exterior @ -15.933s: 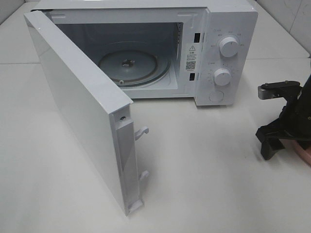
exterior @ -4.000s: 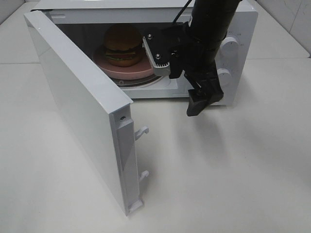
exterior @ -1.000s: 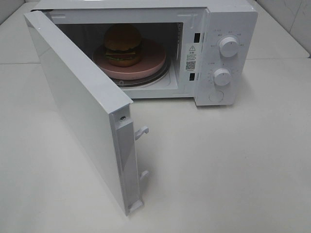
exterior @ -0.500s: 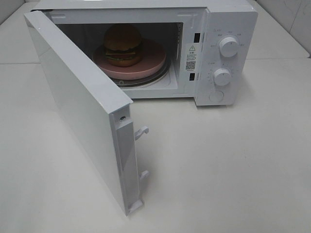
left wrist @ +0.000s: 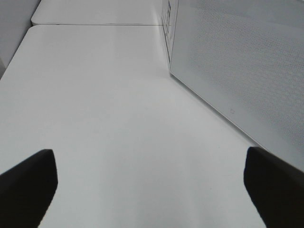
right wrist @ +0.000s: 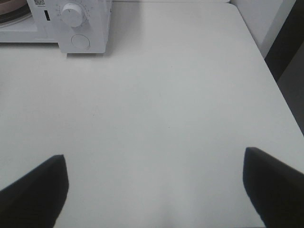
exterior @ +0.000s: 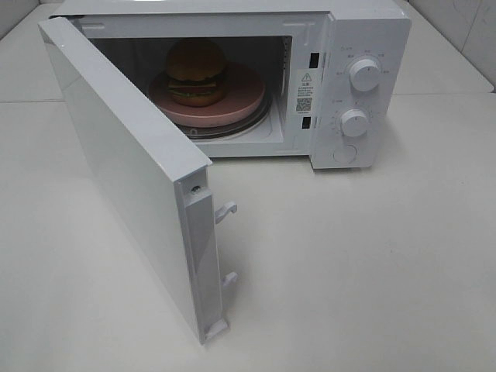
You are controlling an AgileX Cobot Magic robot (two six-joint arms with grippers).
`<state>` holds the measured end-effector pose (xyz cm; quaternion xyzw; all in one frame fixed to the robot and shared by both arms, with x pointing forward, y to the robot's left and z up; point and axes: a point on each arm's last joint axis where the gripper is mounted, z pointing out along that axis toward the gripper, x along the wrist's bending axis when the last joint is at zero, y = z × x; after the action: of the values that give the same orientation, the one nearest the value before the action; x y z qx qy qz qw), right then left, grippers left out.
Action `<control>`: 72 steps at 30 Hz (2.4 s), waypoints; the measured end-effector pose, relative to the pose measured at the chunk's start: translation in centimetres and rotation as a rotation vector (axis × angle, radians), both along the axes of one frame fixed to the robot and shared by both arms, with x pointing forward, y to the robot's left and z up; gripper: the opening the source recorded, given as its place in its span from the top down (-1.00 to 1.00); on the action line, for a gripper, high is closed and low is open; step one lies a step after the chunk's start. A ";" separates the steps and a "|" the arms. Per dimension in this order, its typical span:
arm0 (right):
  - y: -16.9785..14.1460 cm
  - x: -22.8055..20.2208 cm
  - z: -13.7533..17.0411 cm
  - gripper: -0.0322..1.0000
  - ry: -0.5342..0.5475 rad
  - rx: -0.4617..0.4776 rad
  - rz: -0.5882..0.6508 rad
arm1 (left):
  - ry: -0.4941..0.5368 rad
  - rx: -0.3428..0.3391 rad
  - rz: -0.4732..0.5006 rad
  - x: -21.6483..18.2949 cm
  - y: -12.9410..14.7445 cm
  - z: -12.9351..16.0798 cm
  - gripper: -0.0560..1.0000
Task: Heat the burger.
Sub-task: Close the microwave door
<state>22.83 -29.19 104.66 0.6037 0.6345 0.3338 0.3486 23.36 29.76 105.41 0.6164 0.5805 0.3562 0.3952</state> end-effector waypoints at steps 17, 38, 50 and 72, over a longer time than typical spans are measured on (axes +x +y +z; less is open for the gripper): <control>0.0 0.0 -0.1 -0.92 0.003 0.000 0.000 | 0.000 0.000 0.000 0.0 0.0 0.0 -0.98; 0.0 0.0 -0.1 -0.92 0.003 0.002 0.001 | 0.000 0.000 0.000 0.0 0.0 0.0 -0.98; 0.0 0.0 -0.1 -0.92 0.003 0.003 0.002 | -0.106 -0.004 0.004 1.0 0.0 1.8 -0.98; 0.0 0.0 -0.1 -0.92 0.003 0.003 0.002 | -0.332 -0.111 0.100 13.2 0.2 -1.5 0.86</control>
<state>22.84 -29.16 104.57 0.6041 0.6351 0.3341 0.3466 36.51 29.94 103.90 0.4968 0.5559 0.4398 0.5007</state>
